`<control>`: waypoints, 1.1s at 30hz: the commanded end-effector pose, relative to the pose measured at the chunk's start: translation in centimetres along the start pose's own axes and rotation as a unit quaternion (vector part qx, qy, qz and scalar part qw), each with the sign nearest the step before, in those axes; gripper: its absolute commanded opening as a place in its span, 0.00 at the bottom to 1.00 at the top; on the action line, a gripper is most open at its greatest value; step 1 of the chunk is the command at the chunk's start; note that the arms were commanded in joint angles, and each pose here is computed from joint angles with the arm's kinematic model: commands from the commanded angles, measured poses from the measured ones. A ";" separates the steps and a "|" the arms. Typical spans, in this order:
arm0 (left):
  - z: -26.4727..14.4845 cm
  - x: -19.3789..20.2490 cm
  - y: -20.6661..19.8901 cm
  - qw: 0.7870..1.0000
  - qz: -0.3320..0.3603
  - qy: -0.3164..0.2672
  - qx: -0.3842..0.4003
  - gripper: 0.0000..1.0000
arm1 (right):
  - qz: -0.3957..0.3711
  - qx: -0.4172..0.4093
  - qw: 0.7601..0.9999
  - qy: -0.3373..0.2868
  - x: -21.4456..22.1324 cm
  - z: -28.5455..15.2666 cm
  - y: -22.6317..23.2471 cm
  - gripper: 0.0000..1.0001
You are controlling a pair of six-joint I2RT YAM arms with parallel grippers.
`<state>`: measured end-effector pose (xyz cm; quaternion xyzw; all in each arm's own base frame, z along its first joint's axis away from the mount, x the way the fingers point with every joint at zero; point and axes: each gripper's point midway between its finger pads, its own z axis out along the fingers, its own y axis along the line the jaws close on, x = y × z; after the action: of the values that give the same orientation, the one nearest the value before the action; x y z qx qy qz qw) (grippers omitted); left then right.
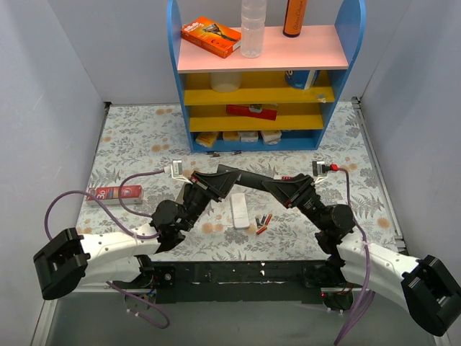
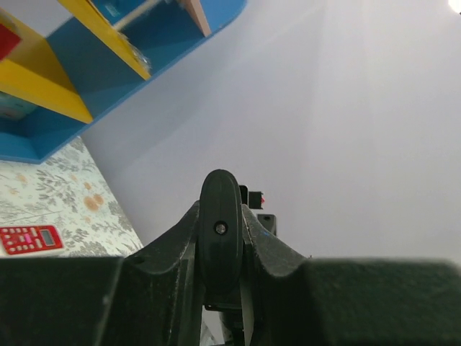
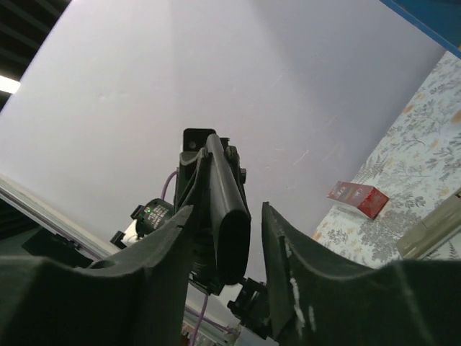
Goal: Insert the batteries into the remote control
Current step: Adjust the remote control.
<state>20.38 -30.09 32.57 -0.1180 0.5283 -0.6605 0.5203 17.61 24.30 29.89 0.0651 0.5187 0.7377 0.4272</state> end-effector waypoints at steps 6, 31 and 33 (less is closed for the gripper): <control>-0.4 -3.6 2.9 0.987 0.086 -0.021 -0.137 0.00 | -0.233 0.121 0.961 0.085 0.1 0.0 -3.6 0.90; 1.1 0.5 8.3 0.944 0.175 0.180 -0.215 0.00 | -0.543 0.036 0.765 0.344 2.4 2.3 -7.5 0.92; 1.2 0.7 8.4 0.943 0.175 0.184 -0.216 0.00 | -0.534 0.025 0.767 0.356 3.2 2.3 -7.8 0.92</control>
<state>25.67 -29.97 23.71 -0.0259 0.7691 -0.4250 0.4767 21.93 27.55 22.05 -0.4421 0.6438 0.3301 0.5302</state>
